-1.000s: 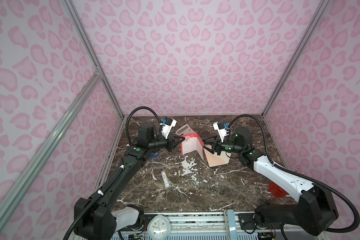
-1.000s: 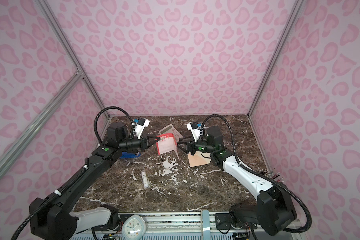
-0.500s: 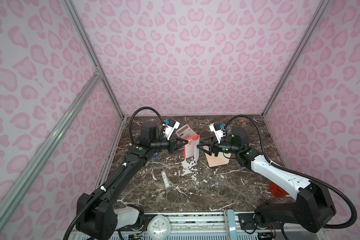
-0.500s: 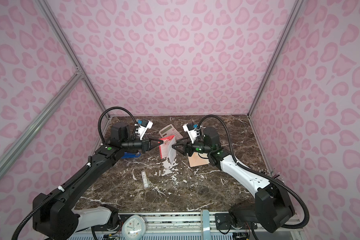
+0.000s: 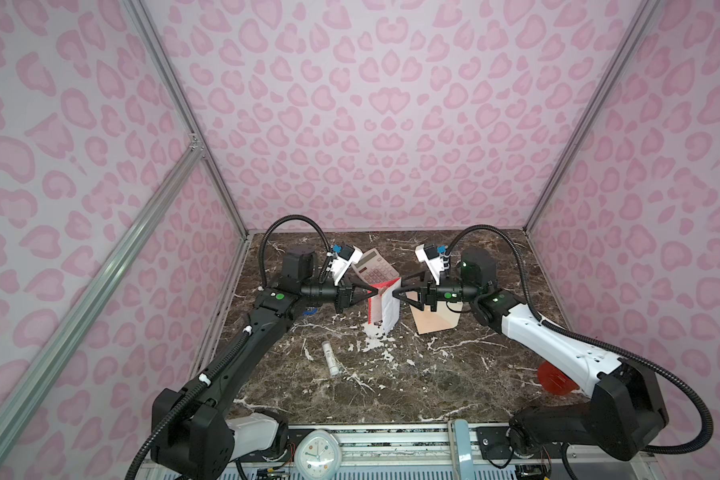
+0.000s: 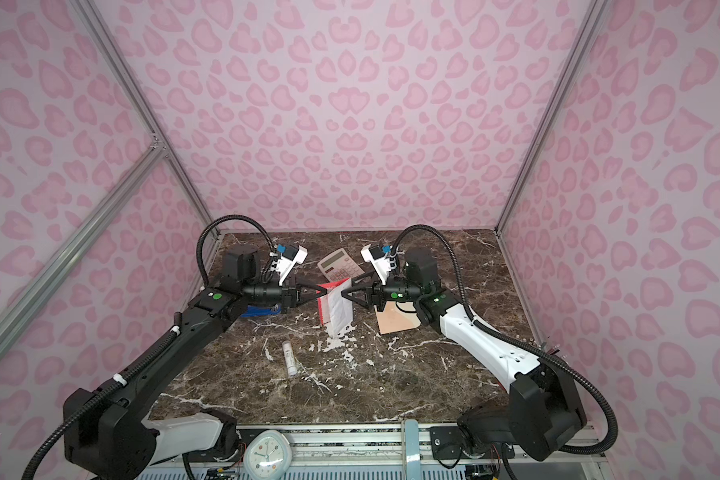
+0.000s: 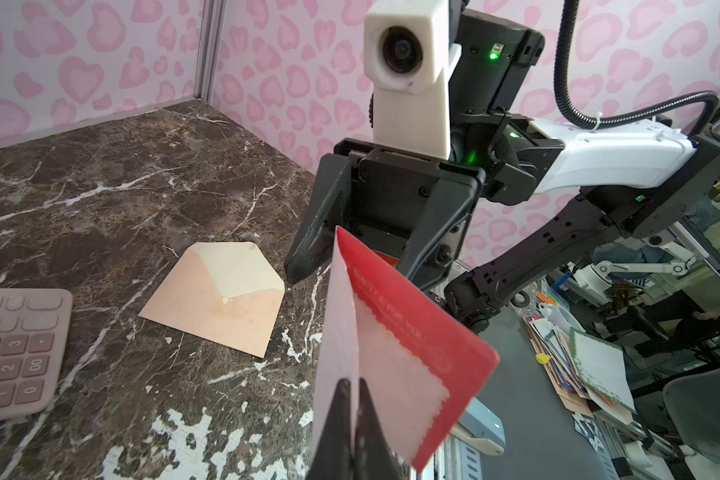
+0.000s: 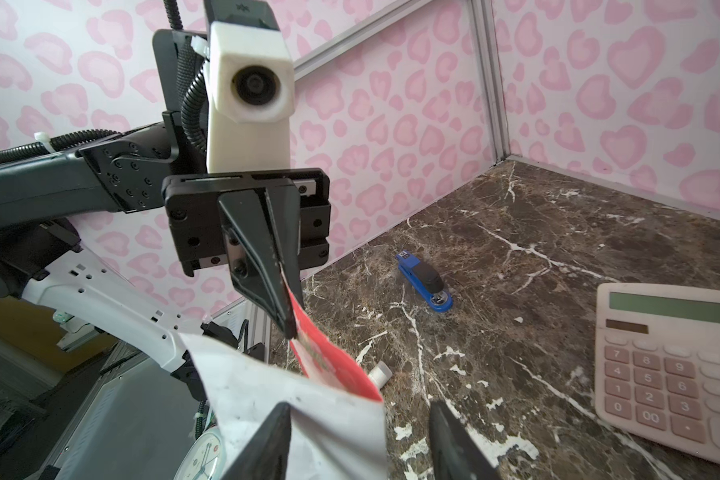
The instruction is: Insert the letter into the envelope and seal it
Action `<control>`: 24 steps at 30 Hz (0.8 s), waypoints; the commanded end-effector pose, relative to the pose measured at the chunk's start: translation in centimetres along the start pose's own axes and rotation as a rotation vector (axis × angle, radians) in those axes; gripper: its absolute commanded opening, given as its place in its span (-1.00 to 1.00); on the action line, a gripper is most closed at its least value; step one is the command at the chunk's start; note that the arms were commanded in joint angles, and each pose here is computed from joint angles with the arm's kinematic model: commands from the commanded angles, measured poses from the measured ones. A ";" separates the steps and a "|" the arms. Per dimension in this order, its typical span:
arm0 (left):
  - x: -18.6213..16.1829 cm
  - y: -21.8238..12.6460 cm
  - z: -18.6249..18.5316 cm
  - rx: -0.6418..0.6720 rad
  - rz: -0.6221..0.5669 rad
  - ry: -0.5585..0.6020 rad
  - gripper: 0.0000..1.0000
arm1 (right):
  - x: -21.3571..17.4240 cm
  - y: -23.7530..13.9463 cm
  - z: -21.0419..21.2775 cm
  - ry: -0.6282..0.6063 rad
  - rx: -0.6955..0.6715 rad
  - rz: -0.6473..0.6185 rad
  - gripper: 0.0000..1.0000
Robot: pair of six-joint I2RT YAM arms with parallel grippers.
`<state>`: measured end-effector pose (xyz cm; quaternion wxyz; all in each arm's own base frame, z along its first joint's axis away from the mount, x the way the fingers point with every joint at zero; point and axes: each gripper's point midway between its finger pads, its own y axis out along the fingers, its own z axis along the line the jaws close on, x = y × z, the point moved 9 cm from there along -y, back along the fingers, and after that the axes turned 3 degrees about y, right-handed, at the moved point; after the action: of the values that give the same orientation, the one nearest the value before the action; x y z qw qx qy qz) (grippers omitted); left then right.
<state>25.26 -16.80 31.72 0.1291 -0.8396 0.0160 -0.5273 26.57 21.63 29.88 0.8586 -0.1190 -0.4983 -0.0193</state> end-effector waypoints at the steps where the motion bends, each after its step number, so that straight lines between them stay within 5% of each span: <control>1: 0.4 -0.1 -0.4 -0.024 -0.004 0.035 -0.91 | -0.3 0.2 0.2 0.010 0.060 0.028 0.07; 24: 0.2 -0.1 -0.1 0.006 0.006 0.044 -0.92 | 0.0 -0.4 1.4 -0.016 0.057 0.074 -1.00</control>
<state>25.25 -16.83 31.77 0.1268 -0.8343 0.0196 -0.5361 25.52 21.67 30.93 0.8601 -0.1057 -0.4987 0.0205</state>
